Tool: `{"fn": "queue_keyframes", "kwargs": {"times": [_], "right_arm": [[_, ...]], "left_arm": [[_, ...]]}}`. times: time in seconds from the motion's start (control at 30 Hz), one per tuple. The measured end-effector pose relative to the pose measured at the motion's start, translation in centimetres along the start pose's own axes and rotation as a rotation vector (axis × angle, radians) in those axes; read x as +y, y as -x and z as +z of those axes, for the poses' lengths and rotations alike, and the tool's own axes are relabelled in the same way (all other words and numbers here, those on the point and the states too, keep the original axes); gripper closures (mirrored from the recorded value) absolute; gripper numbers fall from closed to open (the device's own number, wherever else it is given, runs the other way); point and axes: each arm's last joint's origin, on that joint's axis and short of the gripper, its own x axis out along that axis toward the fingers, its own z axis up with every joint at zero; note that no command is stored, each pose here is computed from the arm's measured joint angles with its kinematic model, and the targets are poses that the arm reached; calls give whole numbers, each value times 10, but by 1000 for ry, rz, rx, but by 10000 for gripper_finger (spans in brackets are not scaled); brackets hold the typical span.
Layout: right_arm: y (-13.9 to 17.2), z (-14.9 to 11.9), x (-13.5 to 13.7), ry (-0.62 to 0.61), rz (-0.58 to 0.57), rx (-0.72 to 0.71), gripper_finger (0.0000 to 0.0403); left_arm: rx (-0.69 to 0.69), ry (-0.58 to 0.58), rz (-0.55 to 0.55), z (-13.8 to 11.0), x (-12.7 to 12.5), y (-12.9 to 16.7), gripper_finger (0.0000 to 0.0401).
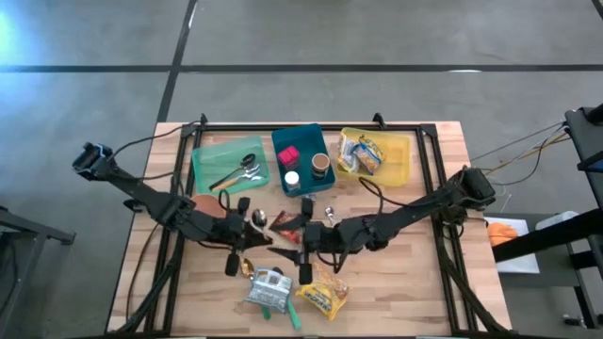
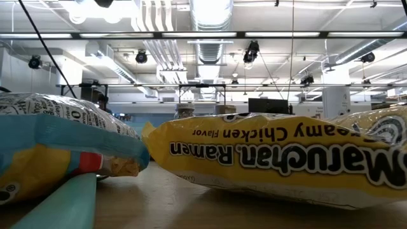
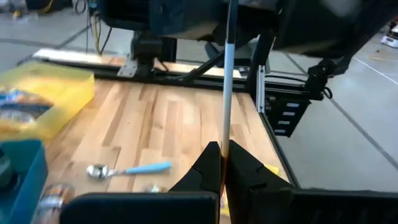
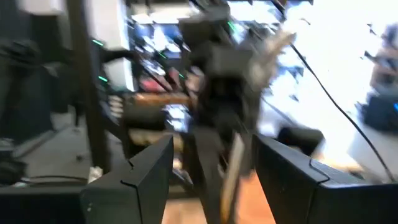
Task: Pick & Place Food Item
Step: Put the orange spoon into the green bin
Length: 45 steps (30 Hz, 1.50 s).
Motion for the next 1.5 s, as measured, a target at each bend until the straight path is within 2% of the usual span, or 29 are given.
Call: {"fn": "queue_keyframes", "kwargs": {"times": [0.07,0.17,0.43,0.63,0.73,0.8,1.0,1.1,1.3,1.5], "right_arm": [[2,-4,-1,-17,-59,61,186],[6,-10,-2,-51,-114,137,186],[16,-26,0,-171,-164,328,186],[30,-39,13,-217,-180,454,186],[38,-43,24,-226,-166,488,186],[43,-44,32,-219,-146,500,186],[56,-45,54,-202,-83,515,186],[62,-46,61,-188,-64,524,186],[70,-51,64,-121,-119,555,186],[72,-55,62,-90,-136,593,186]], "left_arm": [[40,17,36,0,5,9,401],[117,36,151,4,13,26,401],[301,60,432,34,38,68,401],[464,99,667,44,76,82,401],[604,114,639,39,102,80,401],[657,192,606,35,123,77,401],[758,426,750,19,193,85,401],[820,501,811,10,223,90,401],[1011,506,818,-11,260,77,401],[1194,462,733,-33,277,55,401]]}}
